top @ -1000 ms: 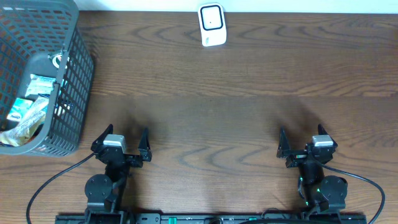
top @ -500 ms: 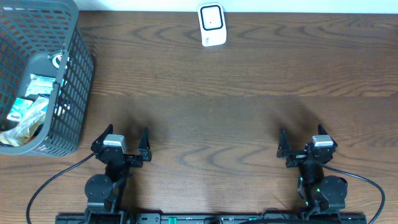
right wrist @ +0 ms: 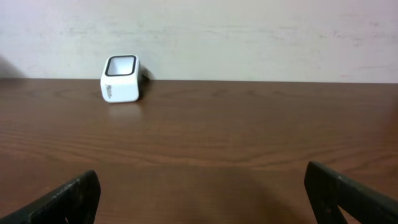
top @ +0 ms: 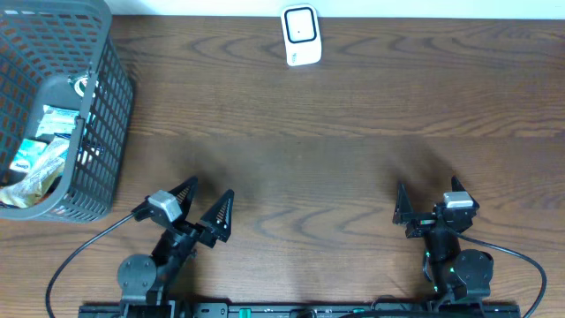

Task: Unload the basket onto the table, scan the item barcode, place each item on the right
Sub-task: 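Swing the left gripper over the grey basket and reach inside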

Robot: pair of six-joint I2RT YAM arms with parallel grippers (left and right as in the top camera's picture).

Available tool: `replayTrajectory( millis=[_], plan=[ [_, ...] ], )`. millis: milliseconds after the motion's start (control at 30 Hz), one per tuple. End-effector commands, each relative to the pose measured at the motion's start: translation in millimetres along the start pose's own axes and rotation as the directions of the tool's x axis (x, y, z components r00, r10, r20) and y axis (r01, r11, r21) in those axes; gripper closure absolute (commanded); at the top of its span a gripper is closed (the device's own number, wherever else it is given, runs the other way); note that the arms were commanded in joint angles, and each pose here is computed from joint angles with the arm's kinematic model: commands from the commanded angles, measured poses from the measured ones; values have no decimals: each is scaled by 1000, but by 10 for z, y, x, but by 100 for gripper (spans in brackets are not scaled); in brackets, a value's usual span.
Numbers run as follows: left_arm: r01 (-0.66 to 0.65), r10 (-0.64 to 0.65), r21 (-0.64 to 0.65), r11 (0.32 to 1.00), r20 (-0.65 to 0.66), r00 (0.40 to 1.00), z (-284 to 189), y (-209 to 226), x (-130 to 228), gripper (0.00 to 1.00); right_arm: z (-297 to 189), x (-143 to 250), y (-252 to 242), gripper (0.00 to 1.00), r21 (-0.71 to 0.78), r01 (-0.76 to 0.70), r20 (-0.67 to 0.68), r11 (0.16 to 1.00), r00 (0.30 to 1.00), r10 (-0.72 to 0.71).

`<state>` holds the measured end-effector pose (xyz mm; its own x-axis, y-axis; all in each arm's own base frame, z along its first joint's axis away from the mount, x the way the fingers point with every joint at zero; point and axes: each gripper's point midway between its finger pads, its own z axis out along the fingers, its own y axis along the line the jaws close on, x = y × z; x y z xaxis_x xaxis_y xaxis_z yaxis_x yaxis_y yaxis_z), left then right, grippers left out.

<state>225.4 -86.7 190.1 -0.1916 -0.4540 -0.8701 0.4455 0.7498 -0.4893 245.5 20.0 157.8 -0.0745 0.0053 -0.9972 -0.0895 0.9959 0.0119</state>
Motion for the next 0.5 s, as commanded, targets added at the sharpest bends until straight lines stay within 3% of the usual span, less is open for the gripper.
replayTrajectory(
  millis=[0,133,400,467],
  plan=[
    [65,-82,151,986,110,991,-48,-327,-328,2,-1,11,-13,1,3,3,-1,1000,1000,-3],
    [32,-105,267,963,264,959,-197,-632,-763,2,-1,11,-13,1,3,3,-1,1000,1000,-3],
    [-15,-115,296,955,417,902,-431,-1021,-1487,2,-1,11,-13,1,3,3,-1,1000,1000,-3],
    [-82,-57,294,952,437,898,-411,-1272,-1861,2,-1,11,-13,1,3,3,-1,1000,1000,-3]
  ],
)
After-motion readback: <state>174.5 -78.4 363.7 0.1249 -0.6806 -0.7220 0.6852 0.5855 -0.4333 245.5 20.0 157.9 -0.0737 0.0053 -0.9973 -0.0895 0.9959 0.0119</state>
